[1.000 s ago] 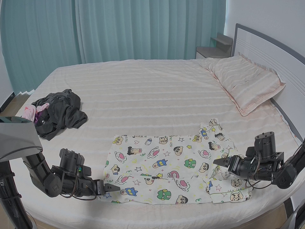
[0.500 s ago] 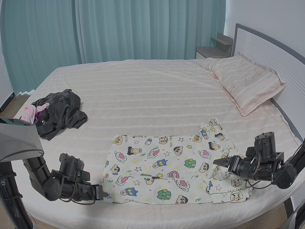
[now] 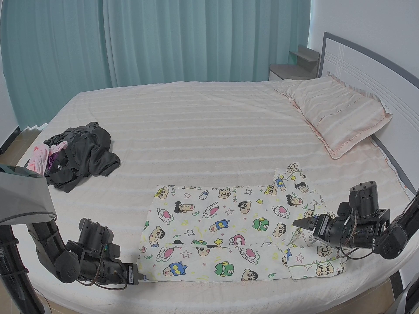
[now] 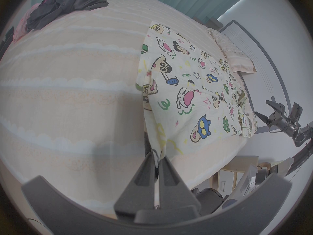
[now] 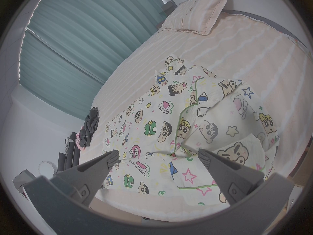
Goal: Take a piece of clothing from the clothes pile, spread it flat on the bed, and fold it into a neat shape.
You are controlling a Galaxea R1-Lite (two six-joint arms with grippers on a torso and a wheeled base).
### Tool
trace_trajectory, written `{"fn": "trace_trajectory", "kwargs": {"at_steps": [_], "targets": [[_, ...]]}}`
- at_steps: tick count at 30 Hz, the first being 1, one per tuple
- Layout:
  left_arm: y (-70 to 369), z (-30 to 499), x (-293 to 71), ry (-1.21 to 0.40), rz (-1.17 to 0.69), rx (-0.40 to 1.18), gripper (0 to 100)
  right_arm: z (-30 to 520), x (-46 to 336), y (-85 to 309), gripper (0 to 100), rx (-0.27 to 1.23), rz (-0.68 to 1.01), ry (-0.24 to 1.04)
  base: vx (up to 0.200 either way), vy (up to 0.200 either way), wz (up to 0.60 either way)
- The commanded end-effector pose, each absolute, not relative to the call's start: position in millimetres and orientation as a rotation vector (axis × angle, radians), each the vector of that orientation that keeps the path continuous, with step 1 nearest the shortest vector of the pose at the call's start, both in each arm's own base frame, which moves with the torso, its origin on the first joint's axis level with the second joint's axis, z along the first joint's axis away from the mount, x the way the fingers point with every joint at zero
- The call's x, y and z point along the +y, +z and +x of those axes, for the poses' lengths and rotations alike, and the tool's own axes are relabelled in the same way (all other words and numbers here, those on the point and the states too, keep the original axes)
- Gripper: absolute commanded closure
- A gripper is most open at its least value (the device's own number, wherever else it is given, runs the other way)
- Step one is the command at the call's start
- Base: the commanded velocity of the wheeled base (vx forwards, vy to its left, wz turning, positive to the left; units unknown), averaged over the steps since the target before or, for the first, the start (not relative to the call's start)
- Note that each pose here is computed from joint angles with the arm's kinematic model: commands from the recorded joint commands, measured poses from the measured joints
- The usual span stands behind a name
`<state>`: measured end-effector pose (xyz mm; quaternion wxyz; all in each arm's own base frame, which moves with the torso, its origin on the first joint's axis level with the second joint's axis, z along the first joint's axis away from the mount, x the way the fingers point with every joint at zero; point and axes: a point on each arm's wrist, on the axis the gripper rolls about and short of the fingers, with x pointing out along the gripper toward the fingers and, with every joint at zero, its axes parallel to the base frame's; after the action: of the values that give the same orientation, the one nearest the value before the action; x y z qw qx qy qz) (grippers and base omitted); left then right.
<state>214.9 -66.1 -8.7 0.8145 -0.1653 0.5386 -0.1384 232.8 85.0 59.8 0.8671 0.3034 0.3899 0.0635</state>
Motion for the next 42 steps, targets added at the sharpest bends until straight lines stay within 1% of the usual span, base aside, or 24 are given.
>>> {"fn": "trace_trajectory", "kwargs": {"at_steps": [1,9,10,19,24,27,31,34,38,42], "targets": [[-8,211,-65,-0.294,-0.352,1.158,100,233,85,59,0,0.819,0.635,0.132,0.0,0.0,0.0],[-11,204,-66,-0.289,-0.343,1.188,100,233,86,58,0,0.824,0.633,0.132,0.0,0.0,0.0],[-11,203,-67,-0.289,-0.341,1.188,0,233,86,58,0,0.824,0.633,0.132,0.0,0.0,0.0],[-7,204,-64,-0.277,-0.356,1.164,0,233,85,59,0,0.819,0.633,0.133,0.0,0.0,0.0],[18,193,-63,-0.288,-0.417,1.085,0,233,85,60,0,0.816,0.634,0.134,0.0,0.0,0.0],[23,192,-65,-0.288,-0.446,1.07,0,233,86,60,0,0.818,0.633,0.135,0.0,0.0,0.0],[31,199,-72,-0.175,-0.575,1.037,0,233,85,59,0,0.819,0.635,0.132,0.0,0.0,0.0],[30,199,-77,-0.136,-0.571,1.023,0,233,86,59,0,0.822,0.633,0.133,0.0,0.0,0.0],[30,197,-80,-0.148,-0.563,1.03,0,233,86,58,0,0.826,0.632,0.134,0.0,0.0,0.0],[29,194,-85,-0.165,-0.558,1.045,0,233,86,59,0,0.821,0.632,0.134,0.0,-0.2,0.0]]}}
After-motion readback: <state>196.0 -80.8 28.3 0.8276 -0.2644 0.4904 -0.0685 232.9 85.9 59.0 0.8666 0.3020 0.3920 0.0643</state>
